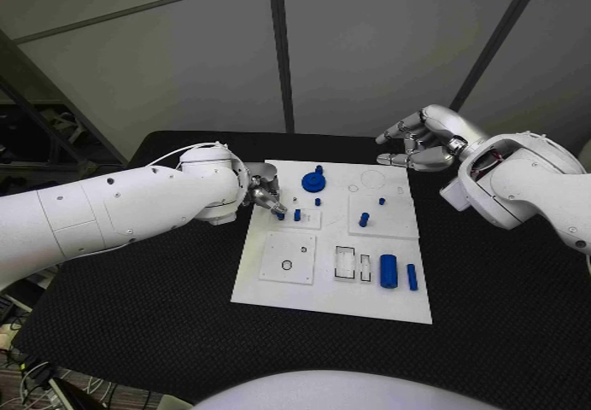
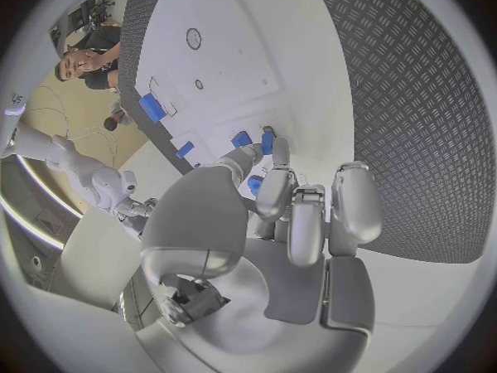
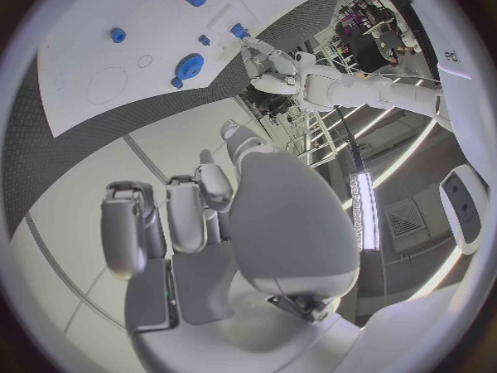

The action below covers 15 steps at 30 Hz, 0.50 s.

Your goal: Assemble the parts on the task board

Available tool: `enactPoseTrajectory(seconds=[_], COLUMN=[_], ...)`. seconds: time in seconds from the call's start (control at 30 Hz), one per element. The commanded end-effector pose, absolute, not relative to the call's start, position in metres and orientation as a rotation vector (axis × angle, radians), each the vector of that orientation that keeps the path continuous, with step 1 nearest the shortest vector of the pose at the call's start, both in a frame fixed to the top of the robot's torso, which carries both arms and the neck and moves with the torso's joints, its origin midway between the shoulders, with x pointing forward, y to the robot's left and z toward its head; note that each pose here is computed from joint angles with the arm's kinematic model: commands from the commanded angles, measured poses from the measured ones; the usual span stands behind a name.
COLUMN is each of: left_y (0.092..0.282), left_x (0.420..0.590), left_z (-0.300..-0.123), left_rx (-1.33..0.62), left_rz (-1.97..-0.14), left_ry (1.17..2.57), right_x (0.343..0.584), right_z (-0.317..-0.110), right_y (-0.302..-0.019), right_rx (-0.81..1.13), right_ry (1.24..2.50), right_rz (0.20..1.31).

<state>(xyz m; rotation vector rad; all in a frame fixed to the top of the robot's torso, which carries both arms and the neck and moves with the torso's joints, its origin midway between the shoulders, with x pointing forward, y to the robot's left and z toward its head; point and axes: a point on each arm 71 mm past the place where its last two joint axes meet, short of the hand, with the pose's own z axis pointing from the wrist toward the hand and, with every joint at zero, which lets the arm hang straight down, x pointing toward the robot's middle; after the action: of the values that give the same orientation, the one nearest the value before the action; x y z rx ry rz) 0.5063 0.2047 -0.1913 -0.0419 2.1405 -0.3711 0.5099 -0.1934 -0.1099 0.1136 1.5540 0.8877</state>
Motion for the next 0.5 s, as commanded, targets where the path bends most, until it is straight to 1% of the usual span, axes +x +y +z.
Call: enactPoseTrajectory(seconds=[0.03,0.5], left_y=[0.2038,0.2037], left_x=[0.5041,0.5024], left_z=[-0.1929,-0.1944], left_rx=[-0.003,0.003], left_rz=[-0.370,-0.370], left_ry=[2.163,2.186], right_x=[0.5095,0.5098], right_z=[-0.1087,-0.1089], right_y=[-0.1926,-0.1918], right_rx=[0.106,0.104], right_ry=[1.553,1.554], right_rz=[0.897,0.899])
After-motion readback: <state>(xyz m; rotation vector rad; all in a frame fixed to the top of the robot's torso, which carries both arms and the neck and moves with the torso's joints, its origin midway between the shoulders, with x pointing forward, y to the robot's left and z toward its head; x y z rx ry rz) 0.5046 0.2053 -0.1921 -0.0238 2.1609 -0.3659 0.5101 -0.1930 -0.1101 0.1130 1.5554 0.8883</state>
